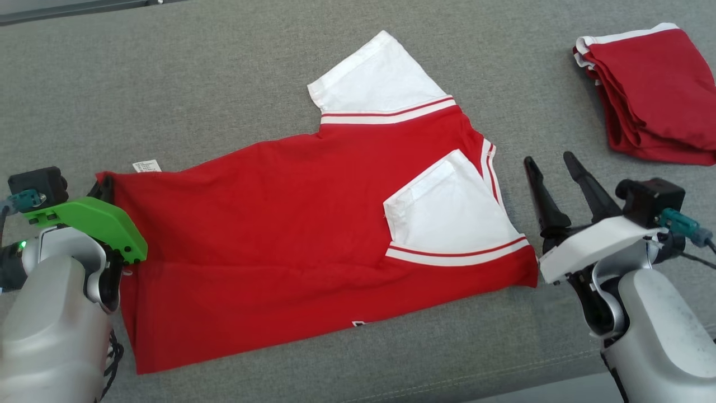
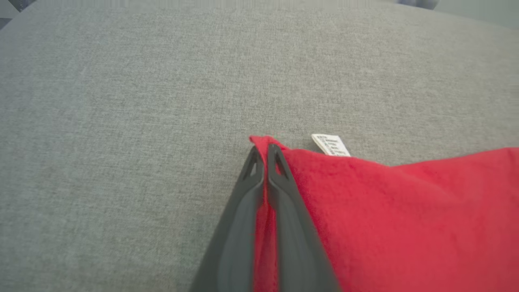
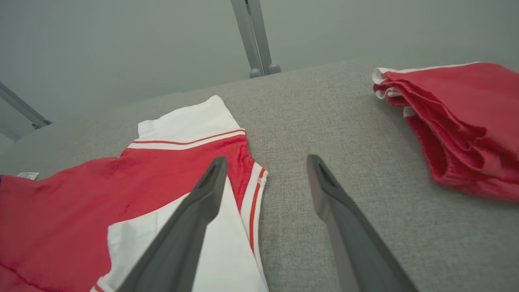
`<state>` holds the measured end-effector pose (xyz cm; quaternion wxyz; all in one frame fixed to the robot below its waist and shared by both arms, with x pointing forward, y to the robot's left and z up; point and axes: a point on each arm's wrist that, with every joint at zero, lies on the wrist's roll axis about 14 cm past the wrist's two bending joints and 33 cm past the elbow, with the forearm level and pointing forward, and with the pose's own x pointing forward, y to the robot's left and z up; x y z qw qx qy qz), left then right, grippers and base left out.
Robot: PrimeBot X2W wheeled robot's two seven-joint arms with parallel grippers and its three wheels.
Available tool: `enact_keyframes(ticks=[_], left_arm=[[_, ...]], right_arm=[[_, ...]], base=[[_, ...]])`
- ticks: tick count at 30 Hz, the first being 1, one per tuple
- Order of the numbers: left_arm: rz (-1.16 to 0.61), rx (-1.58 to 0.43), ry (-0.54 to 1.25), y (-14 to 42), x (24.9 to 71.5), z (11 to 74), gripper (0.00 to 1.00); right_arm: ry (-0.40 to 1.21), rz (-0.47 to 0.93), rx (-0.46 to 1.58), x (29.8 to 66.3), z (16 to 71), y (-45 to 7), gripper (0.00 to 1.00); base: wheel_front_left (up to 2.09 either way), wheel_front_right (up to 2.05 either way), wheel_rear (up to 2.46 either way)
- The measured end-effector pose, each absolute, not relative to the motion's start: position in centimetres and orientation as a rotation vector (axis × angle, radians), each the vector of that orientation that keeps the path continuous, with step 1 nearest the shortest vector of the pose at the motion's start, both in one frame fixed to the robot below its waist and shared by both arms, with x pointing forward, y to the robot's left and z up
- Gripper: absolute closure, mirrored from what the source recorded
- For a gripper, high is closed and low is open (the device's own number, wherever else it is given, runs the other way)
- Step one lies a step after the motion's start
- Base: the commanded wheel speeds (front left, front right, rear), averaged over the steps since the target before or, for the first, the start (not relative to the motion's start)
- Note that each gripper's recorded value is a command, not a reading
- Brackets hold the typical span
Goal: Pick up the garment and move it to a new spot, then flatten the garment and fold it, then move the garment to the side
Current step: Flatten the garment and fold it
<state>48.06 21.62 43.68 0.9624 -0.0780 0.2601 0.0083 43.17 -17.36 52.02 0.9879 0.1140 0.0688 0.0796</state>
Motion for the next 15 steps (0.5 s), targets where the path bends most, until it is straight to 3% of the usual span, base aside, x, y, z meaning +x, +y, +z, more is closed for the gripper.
enact_keyframes(ticks=[7, 15], left_arm=[[-0.011, -0.180, 0.388, 21.0, 48.5, 45.7, 1.00], [-0.023, -0.202, 0.297, 20.5, 48.0, 46.8, 1.00]], right_arm=[[0.115, 0.213, 0.125, 48.0, 54.7, -16.3, 0.00], [0.194, 0.302, 0.038, 54.4, 55.8, -12.8, 0.00]], base=[[0.00, 0.00, 0.00], [0.00, 0.00, 0.00]])
